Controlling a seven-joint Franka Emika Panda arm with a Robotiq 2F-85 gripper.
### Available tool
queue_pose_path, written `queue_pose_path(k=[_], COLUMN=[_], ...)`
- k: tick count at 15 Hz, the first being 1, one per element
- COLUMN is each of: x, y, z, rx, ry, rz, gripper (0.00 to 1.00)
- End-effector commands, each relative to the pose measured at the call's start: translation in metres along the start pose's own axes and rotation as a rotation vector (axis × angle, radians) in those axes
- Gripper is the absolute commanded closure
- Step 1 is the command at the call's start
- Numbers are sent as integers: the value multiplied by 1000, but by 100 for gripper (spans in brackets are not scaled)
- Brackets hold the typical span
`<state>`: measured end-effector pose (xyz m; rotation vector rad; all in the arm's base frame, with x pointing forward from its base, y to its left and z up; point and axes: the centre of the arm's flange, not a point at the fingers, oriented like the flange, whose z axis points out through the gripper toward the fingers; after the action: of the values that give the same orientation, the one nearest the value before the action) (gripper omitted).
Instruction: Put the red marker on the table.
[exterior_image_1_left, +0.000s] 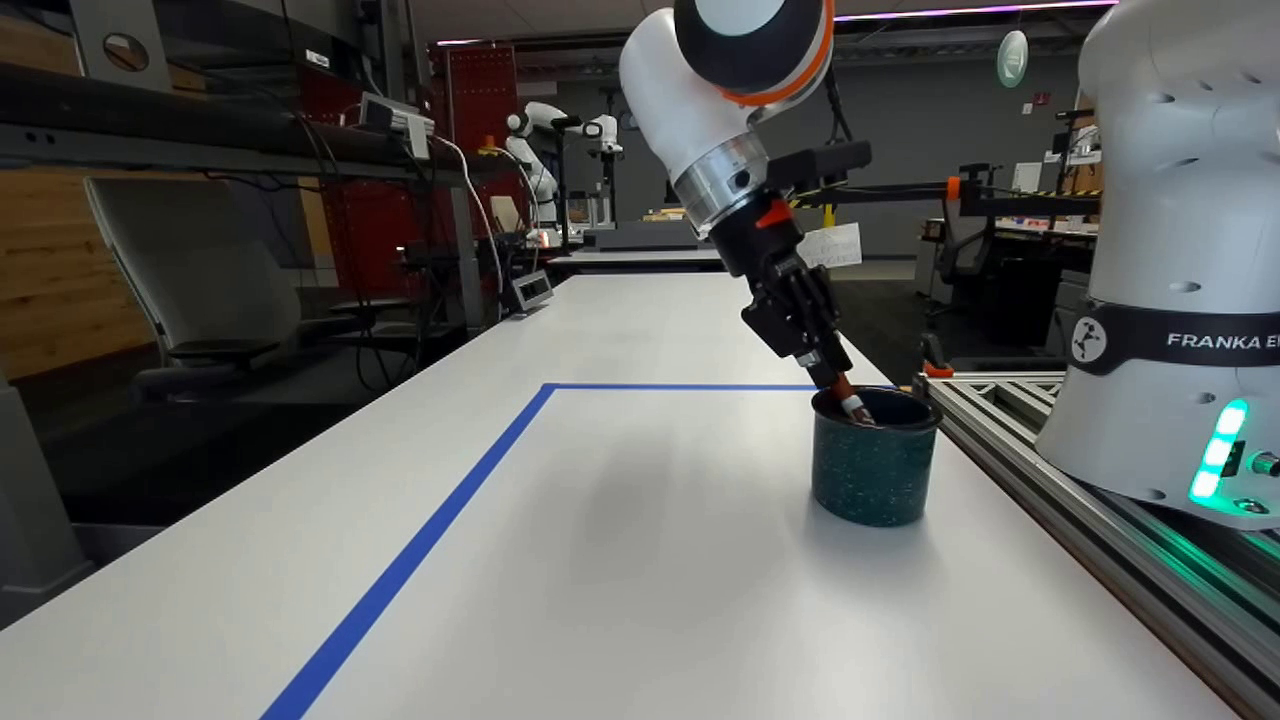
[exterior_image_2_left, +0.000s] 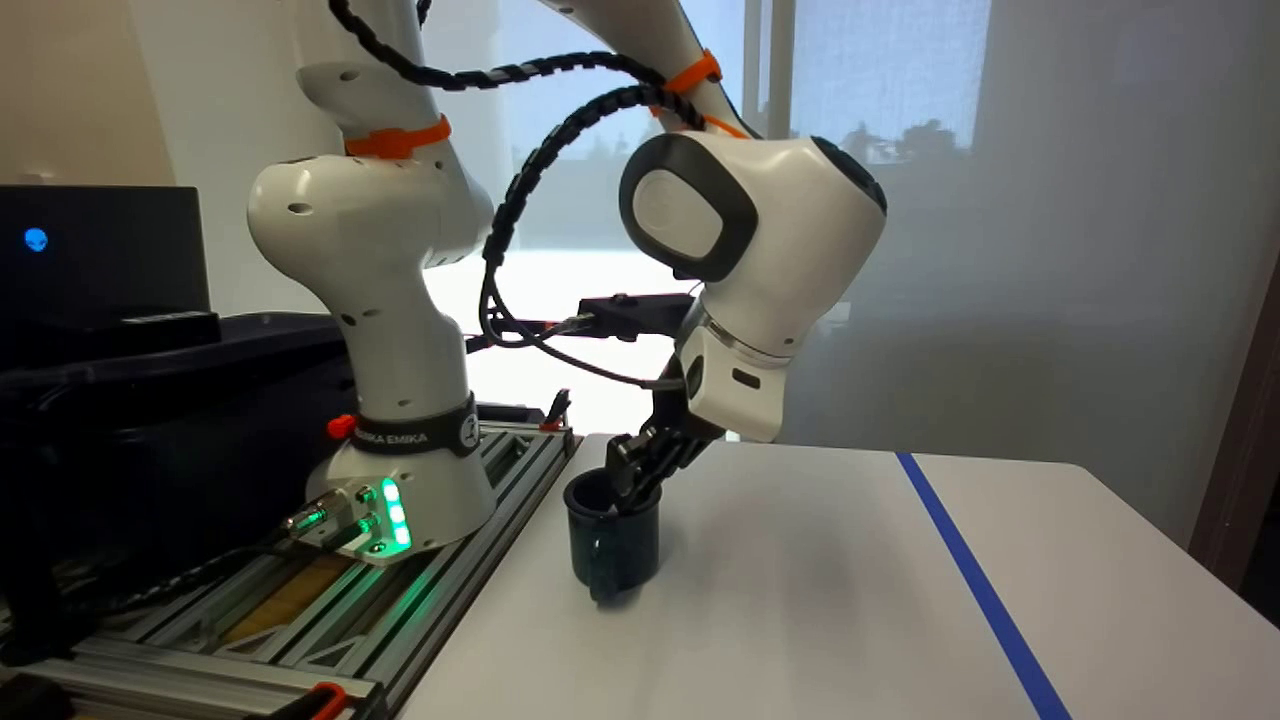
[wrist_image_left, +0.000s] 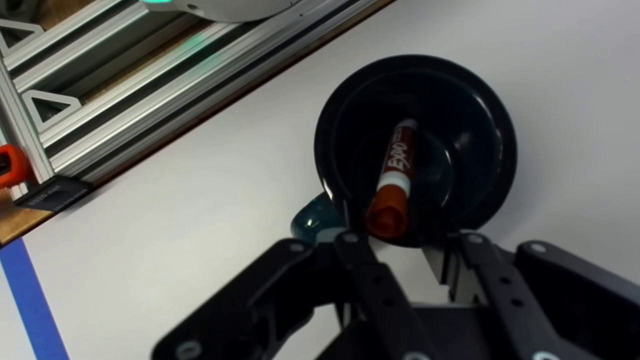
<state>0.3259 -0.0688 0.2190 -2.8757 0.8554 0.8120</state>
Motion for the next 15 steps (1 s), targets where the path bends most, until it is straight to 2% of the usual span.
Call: queue_pose_path(k=[1,6,7,9,11,15], x=[-2,-1,-1,-1,-2,-11], y=[3,3,3,3,3,2], z=[6,11,12,12,11,-3], rx=[20,18,19,18,19,3], ry=[5,4,2,-1,0,-23], rz=[-3,0,-1,-1,-2,8], gripper=[68,71,93,100,95,95])
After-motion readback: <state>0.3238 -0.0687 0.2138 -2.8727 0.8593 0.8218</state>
